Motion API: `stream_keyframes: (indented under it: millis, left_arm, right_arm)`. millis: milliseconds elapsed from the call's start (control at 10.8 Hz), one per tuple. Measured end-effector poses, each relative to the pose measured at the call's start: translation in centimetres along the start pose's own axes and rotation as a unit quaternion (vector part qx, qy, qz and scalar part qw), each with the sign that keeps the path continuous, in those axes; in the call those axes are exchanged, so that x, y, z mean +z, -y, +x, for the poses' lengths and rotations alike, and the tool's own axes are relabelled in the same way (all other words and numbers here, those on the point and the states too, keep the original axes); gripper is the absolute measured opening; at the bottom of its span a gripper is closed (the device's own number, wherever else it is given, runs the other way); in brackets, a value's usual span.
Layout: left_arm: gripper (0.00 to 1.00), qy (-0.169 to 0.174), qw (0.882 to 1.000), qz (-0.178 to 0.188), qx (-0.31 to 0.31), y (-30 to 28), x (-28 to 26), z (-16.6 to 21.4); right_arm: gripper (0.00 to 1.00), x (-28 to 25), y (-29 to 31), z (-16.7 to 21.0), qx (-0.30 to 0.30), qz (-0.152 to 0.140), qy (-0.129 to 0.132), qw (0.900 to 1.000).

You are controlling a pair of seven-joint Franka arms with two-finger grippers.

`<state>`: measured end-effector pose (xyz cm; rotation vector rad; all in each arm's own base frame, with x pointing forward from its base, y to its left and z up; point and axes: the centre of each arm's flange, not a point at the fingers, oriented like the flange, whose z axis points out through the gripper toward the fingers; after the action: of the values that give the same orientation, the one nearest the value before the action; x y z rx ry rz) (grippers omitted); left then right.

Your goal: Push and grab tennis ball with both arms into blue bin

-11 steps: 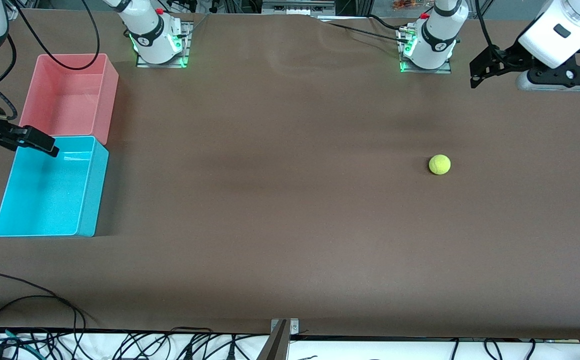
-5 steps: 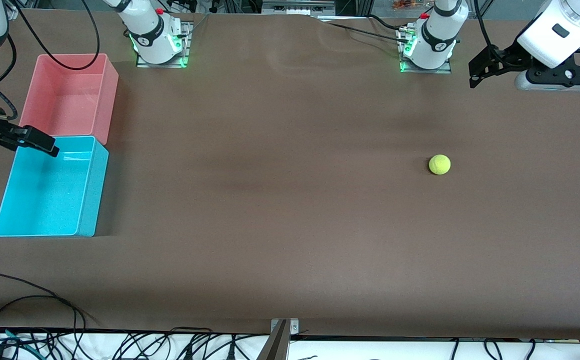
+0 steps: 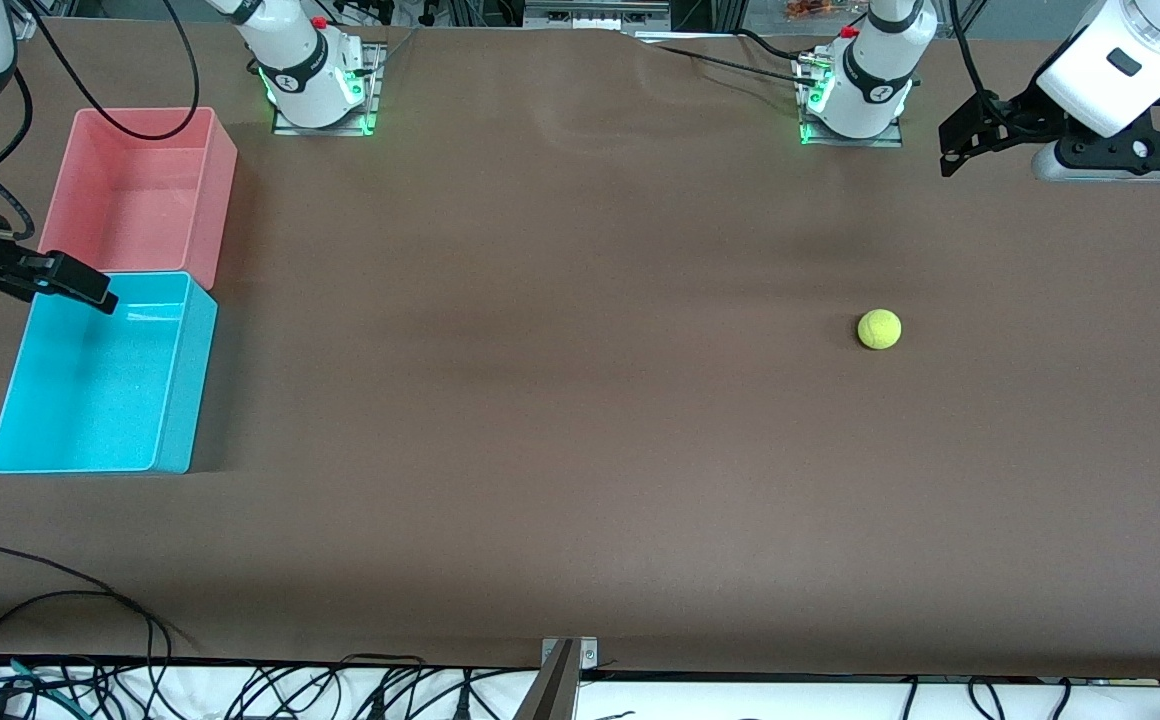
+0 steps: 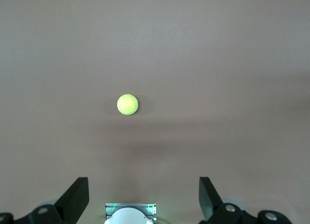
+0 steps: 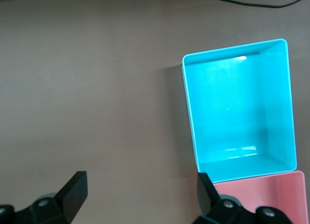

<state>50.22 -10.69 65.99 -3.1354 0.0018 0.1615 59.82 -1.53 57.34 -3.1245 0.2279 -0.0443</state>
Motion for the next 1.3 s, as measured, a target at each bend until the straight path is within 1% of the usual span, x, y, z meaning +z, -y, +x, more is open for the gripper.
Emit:
stream_keyframes:
  millis: [1297]
  left_arm:
    - [1.0, 0.0, 1.0, 0.0, 0.0, -0.15, 0.0, -0.03]
  right_arm:
    - [1.0, 0.0, -0.37, 0.04, 0.003, 0.0, 0.0, 1.0]
